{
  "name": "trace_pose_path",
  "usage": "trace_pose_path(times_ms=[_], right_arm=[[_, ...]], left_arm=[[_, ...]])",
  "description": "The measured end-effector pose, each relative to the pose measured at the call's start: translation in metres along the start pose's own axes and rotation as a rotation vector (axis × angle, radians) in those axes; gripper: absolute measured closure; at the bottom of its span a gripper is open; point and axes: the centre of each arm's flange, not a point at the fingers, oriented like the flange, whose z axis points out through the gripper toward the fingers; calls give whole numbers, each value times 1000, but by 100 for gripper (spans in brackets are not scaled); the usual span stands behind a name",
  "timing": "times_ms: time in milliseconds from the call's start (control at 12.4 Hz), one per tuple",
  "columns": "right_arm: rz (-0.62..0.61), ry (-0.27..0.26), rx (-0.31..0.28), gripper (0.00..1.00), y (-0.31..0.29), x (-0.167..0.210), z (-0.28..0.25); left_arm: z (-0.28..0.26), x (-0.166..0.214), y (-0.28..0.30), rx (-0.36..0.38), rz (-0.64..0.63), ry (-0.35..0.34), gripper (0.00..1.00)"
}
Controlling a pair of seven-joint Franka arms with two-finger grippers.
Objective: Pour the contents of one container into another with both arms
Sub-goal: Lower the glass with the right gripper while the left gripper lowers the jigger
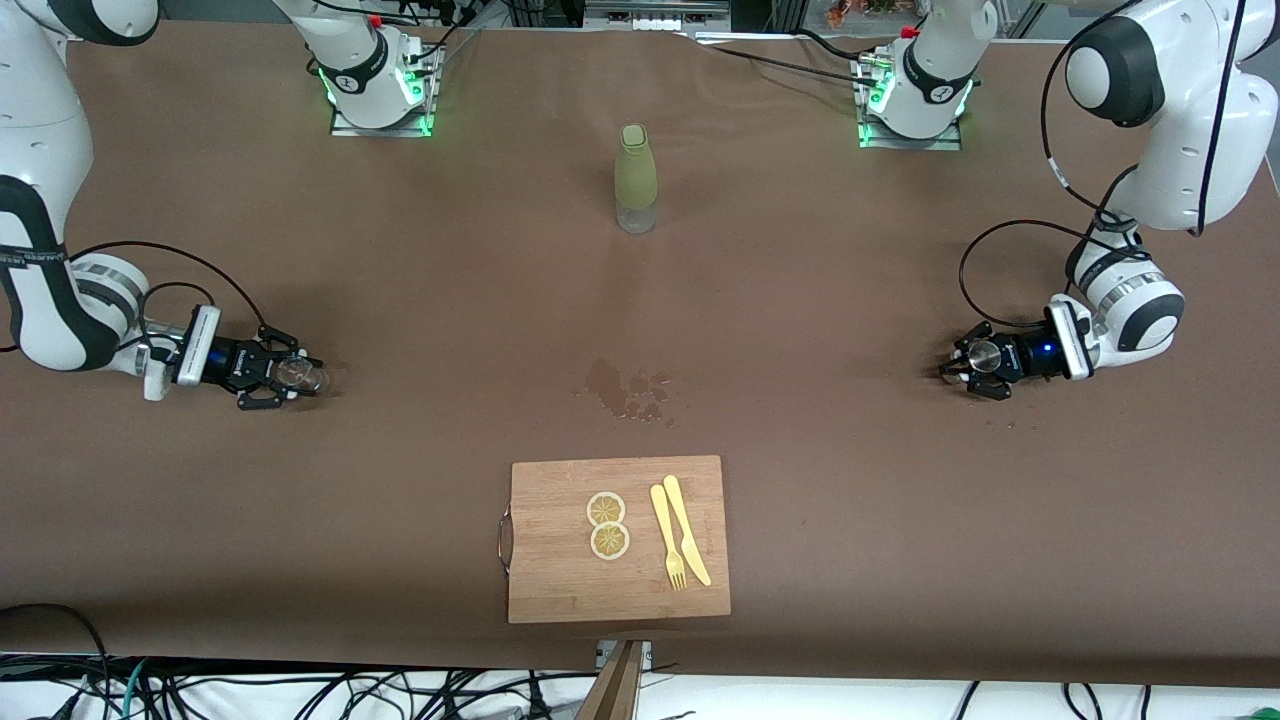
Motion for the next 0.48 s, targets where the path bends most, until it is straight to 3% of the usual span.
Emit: trace_pose_path(times_ms=[402,483], right_arm=[[-12,-14,-15,50,9,-3,-3],[-13,-14,-19,44,10,-3,-4]], left_arm=[[2,-4,2,-16,3,-3,91],[2,-5,2,-19,2,-4,88]])
